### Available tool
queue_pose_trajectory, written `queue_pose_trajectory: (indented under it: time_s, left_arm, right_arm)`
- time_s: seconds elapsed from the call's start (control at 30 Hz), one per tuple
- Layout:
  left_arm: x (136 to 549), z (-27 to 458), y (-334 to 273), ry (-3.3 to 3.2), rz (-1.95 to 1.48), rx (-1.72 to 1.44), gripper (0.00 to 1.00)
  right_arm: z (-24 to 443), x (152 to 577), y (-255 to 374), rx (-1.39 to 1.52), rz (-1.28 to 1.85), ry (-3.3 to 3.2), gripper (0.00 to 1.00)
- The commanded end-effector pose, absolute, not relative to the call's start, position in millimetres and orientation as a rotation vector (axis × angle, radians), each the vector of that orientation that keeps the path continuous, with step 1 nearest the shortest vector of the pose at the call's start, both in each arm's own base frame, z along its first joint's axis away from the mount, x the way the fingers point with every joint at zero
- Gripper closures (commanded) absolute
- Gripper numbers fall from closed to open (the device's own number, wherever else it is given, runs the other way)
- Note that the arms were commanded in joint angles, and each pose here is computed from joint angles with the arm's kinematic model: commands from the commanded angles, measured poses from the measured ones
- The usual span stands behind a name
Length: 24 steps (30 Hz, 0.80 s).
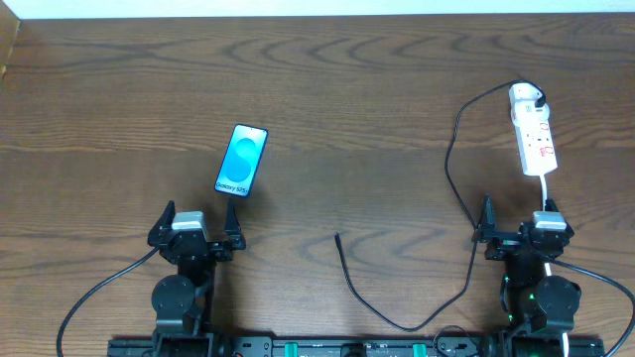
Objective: Plug charger to phone and switch on socket
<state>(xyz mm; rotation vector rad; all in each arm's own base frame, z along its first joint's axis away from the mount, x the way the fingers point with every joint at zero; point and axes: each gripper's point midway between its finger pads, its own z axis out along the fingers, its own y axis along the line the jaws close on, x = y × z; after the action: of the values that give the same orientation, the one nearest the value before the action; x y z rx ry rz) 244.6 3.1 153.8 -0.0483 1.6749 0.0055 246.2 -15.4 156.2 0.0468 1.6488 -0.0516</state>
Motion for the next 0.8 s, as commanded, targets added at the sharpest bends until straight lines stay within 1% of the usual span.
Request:
queue_pose_trajectory:
  time_s: [0.0, 0.1, 0.23, 0.77]
  left_arm:
    - [243.5, 136.6, 9.0, 1.725, 0.048, -0.057, 0.00]
    - [243.5, 136.6, 9.1, 1.725, 0.049, -0.057, 0.00]
    - [243.1, 137.7, 16.2, 1.723, 0.153, -0.007, 0.00]
    - [243.4, 138.4, 13.7, 1.720, 0.141, 0.003, 0.00]
  right_arm:
    - [156.4, 245.9, -13.2, 0.029, -0.051, 1.647, 0.01]
    - [156.4, 245.9, -13.2, 0.029, -0.051, 1.647, 0.01]
    - [156.4, 245.9, -13.2, 0.029, -0.051, 1.647, 0.01]
    - [156.4, 245.9, -13.2, 0.029, -0.051, 1.647, 0.01]
